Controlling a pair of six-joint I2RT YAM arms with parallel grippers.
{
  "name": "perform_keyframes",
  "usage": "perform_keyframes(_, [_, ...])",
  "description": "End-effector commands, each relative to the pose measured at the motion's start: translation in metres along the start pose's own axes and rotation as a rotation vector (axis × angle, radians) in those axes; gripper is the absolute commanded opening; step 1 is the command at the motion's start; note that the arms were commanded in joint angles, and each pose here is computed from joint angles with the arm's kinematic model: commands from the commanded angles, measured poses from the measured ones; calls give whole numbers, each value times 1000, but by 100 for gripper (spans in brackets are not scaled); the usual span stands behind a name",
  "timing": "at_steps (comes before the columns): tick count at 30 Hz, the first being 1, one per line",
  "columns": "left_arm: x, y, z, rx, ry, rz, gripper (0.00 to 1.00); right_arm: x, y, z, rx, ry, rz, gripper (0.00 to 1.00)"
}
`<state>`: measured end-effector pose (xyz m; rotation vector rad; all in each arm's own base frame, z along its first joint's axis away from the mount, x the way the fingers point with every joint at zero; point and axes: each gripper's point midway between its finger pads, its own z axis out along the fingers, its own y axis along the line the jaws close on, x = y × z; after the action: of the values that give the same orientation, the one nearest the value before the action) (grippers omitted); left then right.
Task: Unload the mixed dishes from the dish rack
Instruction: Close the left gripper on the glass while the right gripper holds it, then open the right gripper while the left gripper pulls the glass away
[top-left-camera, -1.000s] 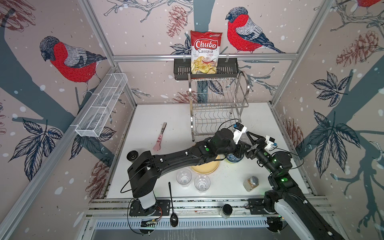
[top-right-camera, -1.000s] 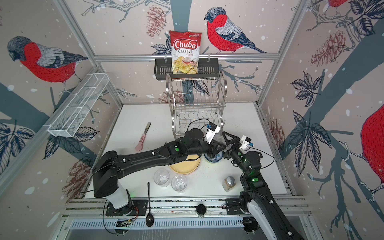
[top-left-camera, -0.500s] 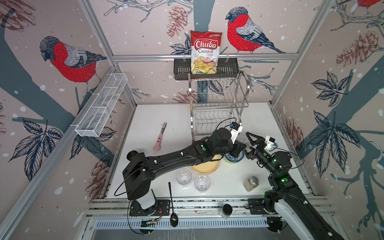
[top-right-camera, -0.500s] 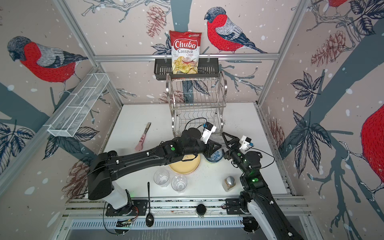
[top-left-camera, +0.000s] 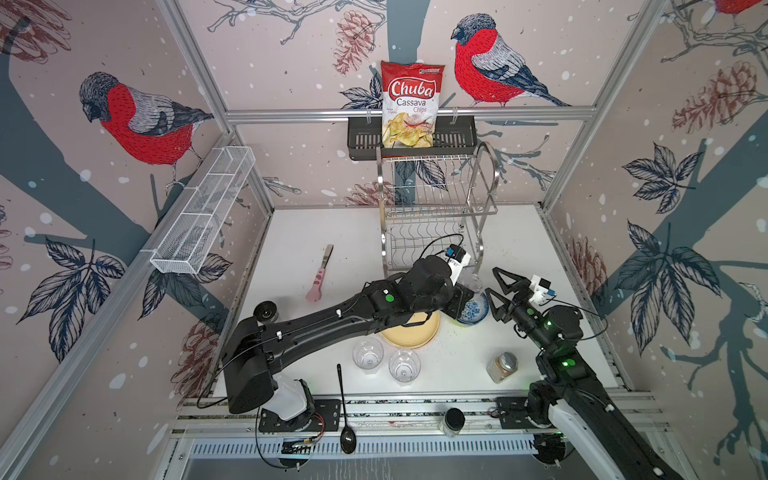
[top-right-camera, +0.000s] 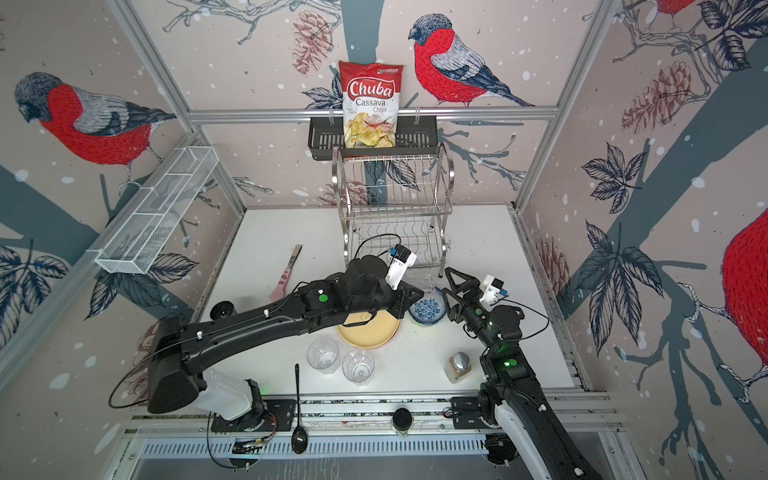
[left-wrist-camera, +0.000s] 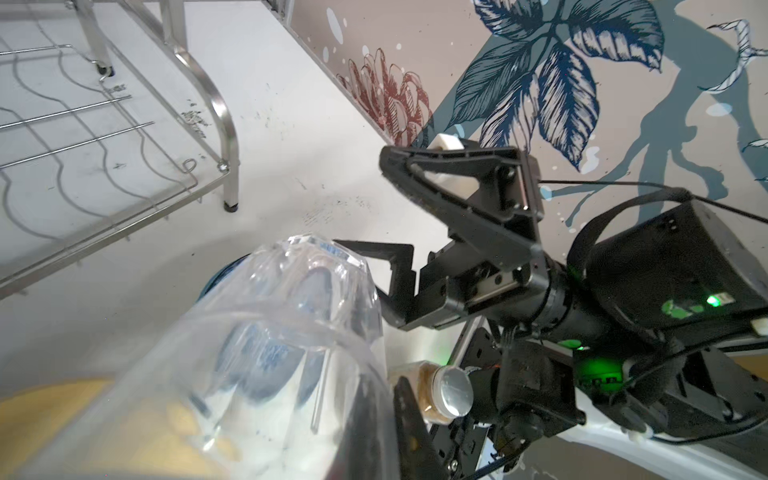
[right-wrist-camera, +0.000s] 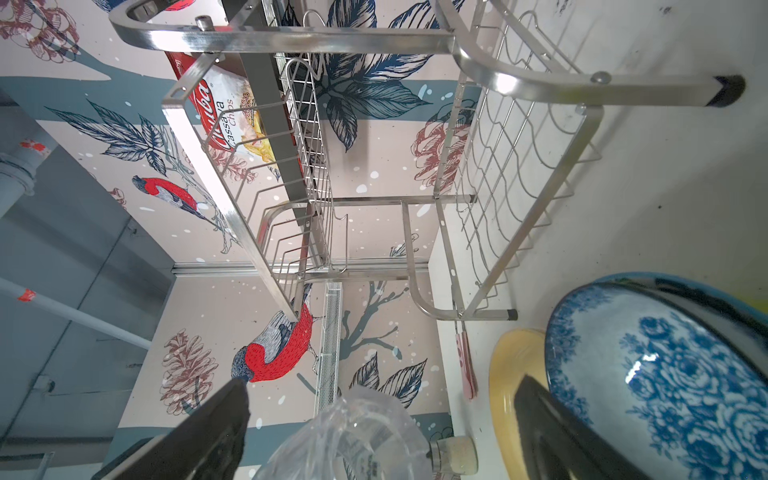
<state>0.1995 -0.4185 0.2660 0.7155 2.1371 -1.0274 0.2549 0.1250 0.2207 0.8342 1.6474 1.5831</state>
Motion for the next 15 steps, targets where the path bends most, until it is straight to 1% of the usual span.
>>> perform_keyframes(1, [7, 12, -16, -60, 2, 2, 0, -2, 2, -1, -15, -12, -7, 99])
perform_keyframes(4, [12, 15, -29, -80, 24, 10, 0, -2, 2, -2, -17, -12, -5, 99])
perform_keyframes(7, [21, 18, -36, -103, 73, 13, 0, -1, 1, -2, -15, -7, -6, 100])
perform_keyframes(11, [40, 22, -41, -127, 153, 14, 0, -1, -1, -3, -14, -6, -3, 99])
perform_keyframes(15, [66, 28, -44, -174, 260, 24, 0, -1, -3, -4, -11, -10, 0, 100])
